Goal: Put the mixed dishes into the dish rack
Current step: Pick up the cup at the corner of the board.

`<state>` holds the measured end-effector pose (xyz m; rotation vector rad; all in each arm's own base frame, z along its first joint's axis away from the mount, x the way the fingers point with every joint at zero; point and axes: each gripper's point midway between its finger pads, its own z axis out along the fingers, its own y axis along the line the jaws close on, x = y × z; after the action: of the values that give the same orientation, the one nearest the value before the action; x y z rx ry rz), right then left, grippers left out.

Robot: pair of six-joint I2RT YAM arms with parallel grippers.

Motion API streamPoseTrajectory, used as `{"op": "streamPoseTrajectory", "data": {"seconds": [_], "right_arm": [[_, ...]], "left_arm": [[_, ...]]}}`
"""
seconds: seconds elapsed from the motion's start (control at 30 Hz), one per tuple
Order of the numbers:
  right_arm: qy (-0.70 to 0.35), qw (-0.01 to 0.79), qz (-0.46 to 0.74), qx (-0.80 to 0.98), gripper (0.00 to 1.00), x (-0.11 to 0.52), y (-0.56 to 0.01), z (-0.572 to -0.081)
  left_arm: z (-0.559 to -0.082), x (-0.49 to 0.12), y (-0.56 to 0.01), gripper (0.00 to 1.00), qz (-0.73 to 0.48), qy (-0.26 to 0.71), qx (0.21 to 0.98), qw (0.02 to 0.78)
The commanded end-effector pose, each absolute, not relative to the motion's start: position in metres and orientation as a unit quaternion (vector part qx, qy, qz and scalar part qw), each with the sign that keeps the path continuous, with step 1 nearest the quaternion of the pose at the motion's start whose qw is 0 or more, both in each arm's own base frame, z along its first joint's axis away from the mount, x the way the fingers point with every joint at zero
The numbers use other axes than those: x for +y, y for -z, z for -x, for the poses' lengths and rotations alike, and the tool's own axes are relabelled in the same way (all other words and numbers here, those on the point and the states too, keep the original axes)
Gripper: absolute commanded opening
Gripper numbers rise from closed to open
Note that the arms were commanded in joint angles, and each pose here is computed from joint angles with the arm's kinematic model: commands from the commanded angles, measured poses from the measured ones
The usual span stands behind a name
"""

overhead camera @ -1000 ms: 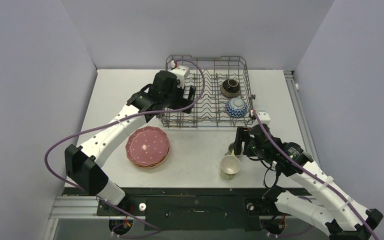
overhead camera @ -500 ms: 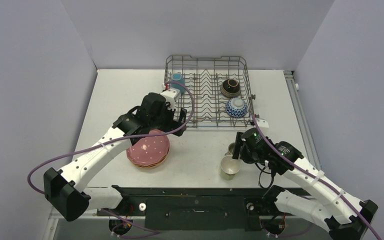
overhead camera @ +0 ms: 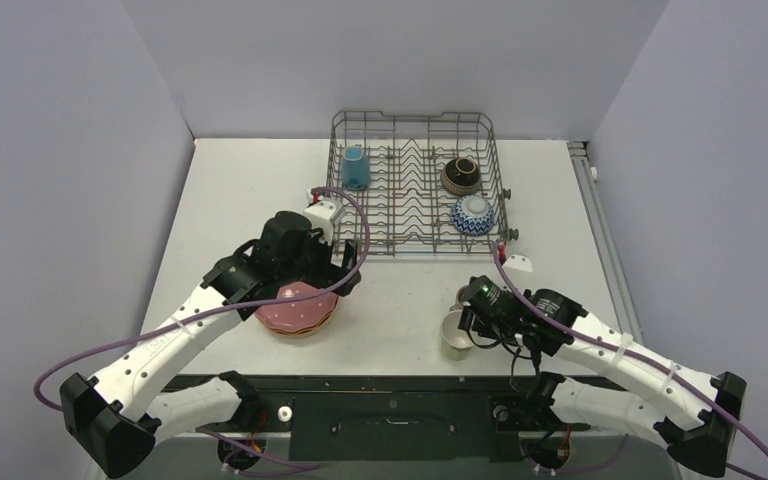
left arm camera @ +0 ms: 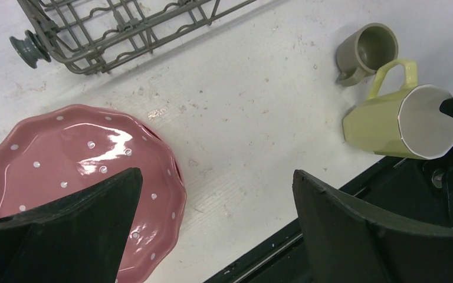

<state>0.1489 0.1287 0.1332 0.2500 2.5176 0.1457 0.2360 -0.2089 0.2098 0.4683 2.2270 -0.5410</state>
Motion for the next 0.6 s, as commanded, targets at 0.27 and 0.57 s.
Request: {"op": "streamPoseTrajectory", "data": {"seconds": [0.27,0.57], "right_arm": [[-0.014,0.282,-0.125,0.951,0.55,0.126,-0.107,-0.139],[-0.003,0.262,-0.114,0.958,0.47,0.132,-0.093,-0.132]], "left_arm": [[-0.229,-0.217,-0.218,0.97,-0.191,0.247,0.862,0.399],[-0.230,-0.214,-0.217,0.97,-0.187,0.244,0.863,0.400]]}}
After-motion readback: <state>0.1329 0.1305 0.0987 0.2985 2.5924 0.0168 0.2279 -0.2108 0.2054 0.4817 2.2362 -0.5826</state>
